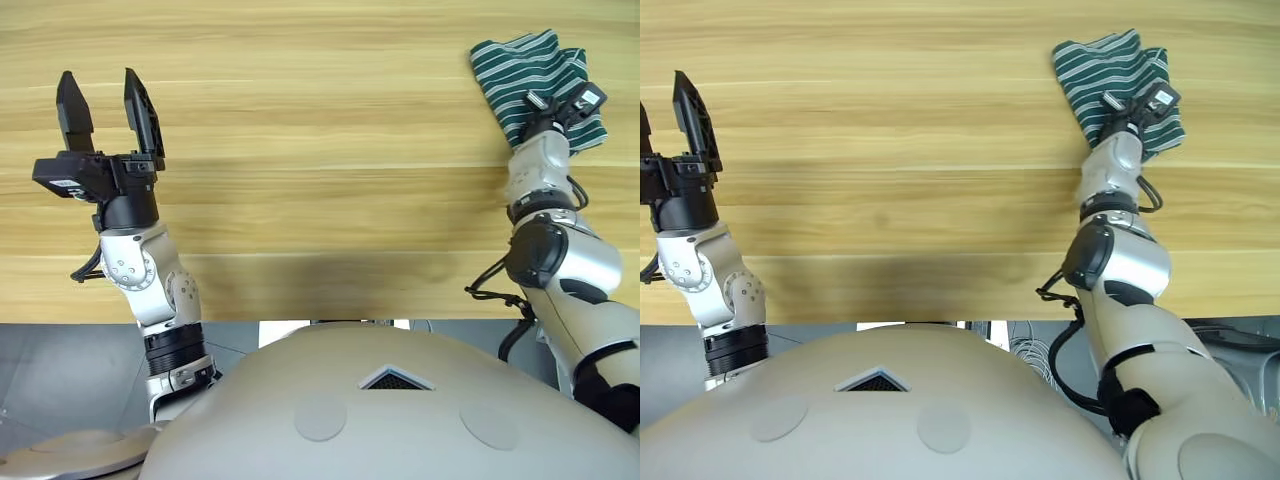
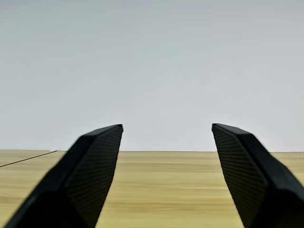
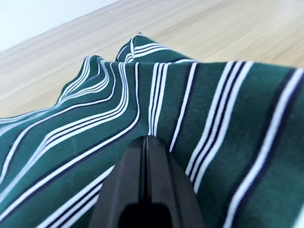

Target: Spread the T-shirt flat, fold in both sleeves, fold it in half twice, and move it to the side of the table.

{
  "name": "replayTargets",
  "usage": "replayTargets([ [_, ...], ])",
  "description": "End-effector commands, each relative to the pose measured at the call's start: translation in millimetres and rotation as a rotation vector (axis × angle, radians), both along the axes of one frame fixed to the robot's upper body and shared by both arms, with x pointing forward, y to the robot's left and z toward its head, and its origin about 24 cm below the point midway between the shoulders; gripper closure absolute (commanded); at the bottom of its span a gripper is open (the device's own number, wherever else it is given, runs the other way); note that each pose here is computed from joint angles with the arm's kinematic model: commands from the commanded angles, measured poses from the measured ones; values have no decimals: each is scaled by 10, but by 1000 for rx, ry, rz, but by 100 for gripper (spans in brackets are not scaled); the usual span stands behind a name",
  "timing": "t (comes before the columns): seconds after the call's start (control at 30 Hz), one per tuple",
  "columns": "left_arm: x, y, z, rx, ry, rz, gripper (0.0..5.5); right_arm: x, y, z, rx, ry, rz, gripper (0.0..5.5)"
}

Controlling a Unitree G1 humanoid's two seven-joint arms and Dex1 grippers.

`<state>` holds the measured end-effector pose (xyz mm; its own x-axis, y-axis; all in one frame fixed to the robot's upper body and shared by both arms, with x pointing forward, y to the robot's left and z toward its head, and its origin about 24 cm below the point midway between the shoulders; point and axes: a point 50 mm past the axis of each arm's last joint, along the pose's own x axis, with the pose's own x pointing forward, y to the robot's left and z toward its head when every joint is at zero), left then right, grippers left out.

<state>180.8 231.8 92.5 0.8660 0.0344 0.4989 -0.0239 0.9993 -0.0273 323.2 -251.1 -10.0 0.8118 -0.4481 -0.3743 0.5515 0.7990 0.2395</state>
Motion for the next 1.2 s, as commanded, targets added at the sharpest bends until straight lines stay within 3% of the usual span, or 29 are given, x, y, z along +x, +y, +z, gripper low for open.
replayTargets([
  [0.03, -23, 5, 0, -22, -13, 18, 214, -131, 590, -344, 135, 126, 36, 548],
  [0.27, -42, -20, -12, -32, -15, 21, 214, 15, 947, -36, 72, -58, 74, 548],
  [0.6, -55, -41, -30, -36, -10, 17, 214, 31, 732, 887, -239, -473, 52, 548],
  [0.77, -21, -58, -22, -29, -8, 0, 214, -108, 711, 1466, -501, -811, 182, 548],
  [0.87, 23, -94, -81, -22, 38, -26, 214, -279, 764, 1355, -638, -871, 408, 548],
  [0.97, 70, -115, -159, 20, 101, -32, 214, -501, 602, 1027, -723, -863, 531, 548],
  [1.2, 148, 8, -127, 108, 132, 9, 214, -709, 150, 527, -738, -754, 466, 548],
])
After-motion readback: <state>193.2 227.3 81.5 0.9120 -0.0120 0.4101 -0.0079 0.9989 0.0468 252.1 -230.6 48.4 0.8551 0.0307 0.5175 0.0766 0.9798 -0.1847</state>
